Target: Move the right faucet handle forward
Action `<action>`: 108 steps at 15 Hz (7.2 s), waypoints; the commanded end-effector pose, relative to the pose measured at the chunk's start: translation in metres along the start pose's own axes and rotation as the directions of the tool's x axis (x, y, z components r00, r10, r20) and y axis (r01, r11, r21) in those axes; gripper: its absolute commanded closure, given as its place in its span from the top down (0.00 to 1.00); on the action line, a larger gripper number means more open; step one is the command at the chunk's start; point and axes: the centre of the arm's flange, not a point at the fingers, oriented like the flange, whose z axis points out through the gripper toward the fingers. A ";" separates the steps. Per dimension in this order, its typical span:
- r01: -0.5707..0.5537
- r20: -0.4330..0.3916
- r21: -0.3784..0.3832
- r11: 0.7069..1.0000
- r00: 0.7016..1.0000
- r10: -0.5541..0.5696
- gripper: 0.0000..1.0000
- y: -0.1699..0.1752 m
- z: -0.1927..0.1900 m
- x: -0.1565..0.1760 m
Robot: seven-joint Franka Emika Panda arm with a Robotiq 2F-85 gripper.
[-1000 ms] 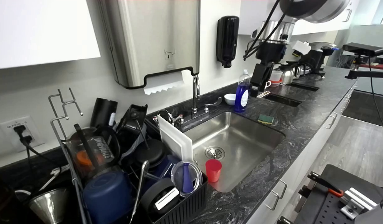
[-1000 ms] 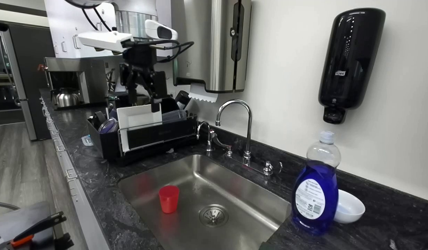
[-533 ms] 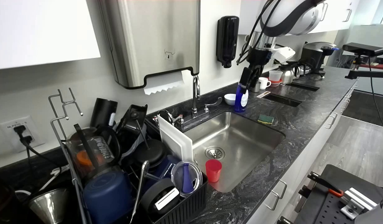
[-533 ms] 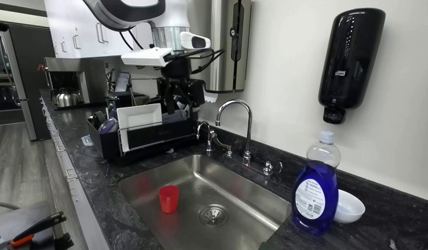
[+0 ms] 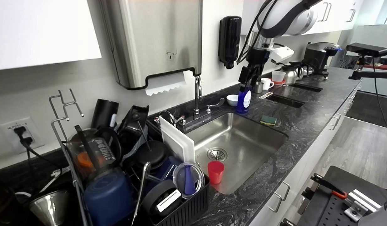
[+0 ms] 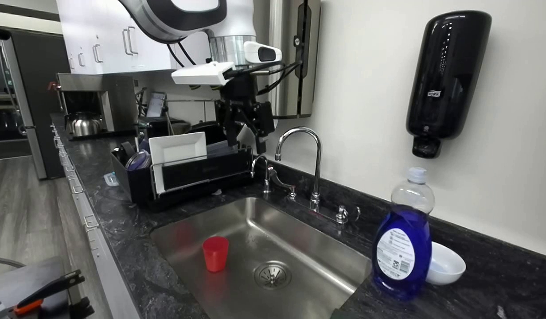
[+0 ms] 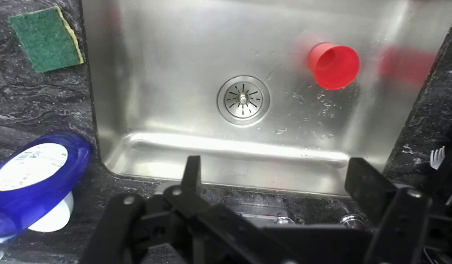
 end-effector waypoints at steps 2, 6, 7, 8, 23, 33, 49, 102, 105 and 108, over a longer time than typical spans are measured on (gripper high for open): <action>0.000 0.000 0.000 1.000 1.000 0.000 1.00 0.000 0.000 0.000; 0.004 0.008 0.012 1.000 1.000 -0.004 1.00 0.002 0.008 0.004; 0.013 0.009 0.009 1.000 1.000 -0.013 1.00 0.002 0.012 0.005; 0.030 0.013 0.009 1.000 0.999 -0.030 1.00 0.003 0.017 0.006; 0.196 0.017 -0.040 0.980 0.980 -0.196 1.00 0.076 0.110 0.057; 0.240 0.011 -0.077 0.968 0.971 -0.240 1.00 0.125 0.140 0.106; 0.322 -0.019 -0.115 0.940 0.945 -0.327 1.00 0.138 0.135 0.136; 0.634 -0.074 -0.128 0.763 0.761 -0.645 1.00 0.163 0.219 0.174; 0.654 -0.076 -0.115 0.748 0.745 -0.663 1.00 0.163 0.218 0.173; 0.668 -0.072 -0.099 0.737 0.734 -0.675 1.00 0.162 0.218 0.172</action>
